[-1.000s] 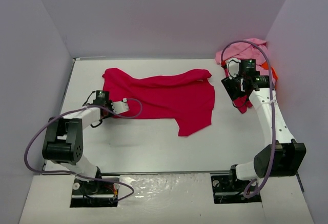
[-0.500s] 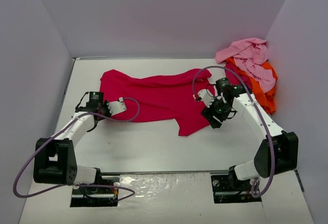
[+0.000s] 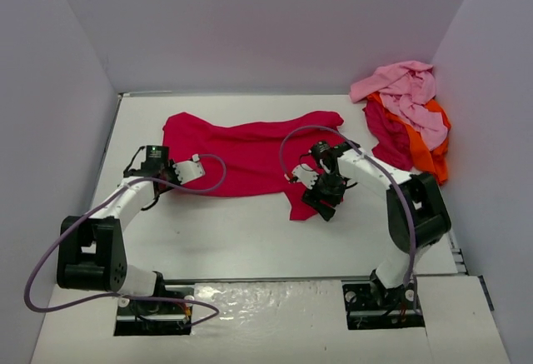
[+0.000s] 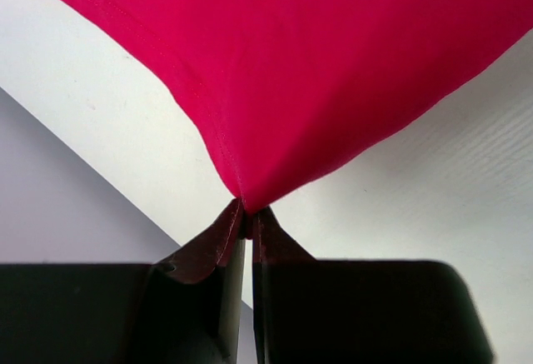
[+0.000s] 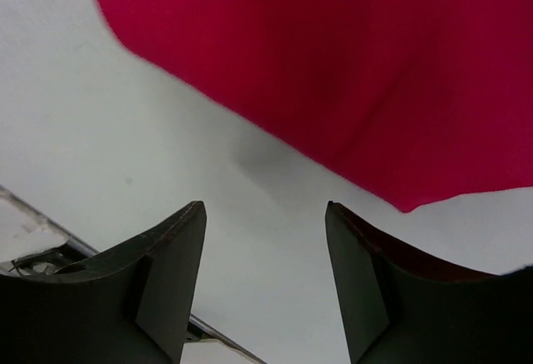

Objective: Fold and stack the t-shirts

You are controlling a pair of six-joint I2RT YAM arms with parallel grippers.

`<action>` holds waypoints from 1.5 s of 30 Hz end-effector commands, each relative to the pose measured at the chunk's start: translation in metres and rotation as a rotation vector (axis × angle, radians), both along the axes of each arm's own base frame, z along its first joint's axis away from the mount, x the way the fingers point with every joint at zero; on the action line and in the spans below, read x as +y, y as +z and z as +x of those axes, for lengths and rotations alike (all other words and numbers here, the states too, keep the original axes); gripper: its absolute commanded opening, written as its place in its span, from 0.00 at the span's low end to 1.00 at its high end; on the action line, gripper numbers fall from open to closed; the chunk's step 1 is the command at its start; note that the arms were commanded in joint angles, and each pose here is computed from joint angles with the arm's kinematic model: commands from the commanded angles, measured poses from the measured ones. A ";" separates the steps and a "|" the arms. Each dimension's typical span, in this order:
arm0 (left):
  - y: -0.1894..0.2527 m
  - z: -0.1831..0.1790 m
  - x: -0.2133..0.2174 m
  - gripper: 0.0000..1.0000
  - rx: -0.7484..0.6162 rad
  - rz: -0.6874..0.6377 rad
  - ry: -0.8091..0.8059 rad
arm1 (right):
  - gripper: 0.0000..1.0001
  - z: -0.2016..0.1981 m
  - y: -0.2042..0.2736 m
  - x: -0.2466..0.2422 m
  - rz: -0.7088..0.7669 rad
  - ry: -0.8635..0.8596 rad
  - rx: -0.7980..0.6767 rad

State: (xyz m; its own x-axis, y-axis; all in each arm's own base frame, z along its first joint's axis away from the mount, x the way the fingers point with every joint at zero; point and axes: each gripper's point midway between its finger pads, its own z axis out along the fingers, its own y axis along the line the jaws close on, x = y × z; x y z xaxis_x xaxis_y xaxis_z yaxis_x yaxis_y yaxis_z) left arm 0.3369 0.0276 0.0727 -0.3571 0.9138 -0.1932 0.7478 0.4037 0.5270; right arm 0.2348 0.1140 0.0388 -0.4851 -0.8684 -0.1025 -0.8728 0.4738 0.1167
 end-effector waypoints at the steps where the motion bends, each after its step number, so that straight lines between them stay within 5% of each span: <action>1: 0.027 0.017 0.003 0.00 -0.094 -0.007 0.027 | 0.57 0.038 -0.021 -0.004 -0.101 -0.085 -0.091; 6: 0.025 0.014 0.003 0.00 -0.092 -0.002 0.023 | 0.50 0.053 -0.049 -0.009 -0.200 -0.130 -0.118; 9: 0.022 0.014 0.005 0.00 -0.092 0.000 0.026 | 0.05 0.058 -0.059 -0.016 -0.273 -0.135 -0.155; 11: 0.021 0.015 0.006 0.00 -0.092 0.001 0.027 | 0.00 0.059 -0.060 -0.017 -0.288 -0.143 -0.168; 29: 0.014 0.008 0.013 0.00 -0.095 -0.007 0.046 | 0.00 0.078 0.141 0.032 0.046 0.010 -0.500; 34: 0.017 0.009 0.013 0.00 -0.099 -0.015 0.055 | 0.00 0.122 0.130 0.048 0.028 0.007 -0.525; 36: 0.016 0.009 0.009 0.00 -0.086 -0.035 0.050 | 0.14 0.162 0.106 0.054 -0.005 -0.074 -0.563; 40: 0.015 0.006 0.009 0.00 -0.077 -0.039 0.054 | 0.20 0.234 0.101 0.048 -0.119 -0.275 -0.788; 45: 0.010 0.004 0.012 0.00 -0.069 -0.023 0.055 | 0.29 0.265 0.122 0.011 -0.334 -0.383 -1.005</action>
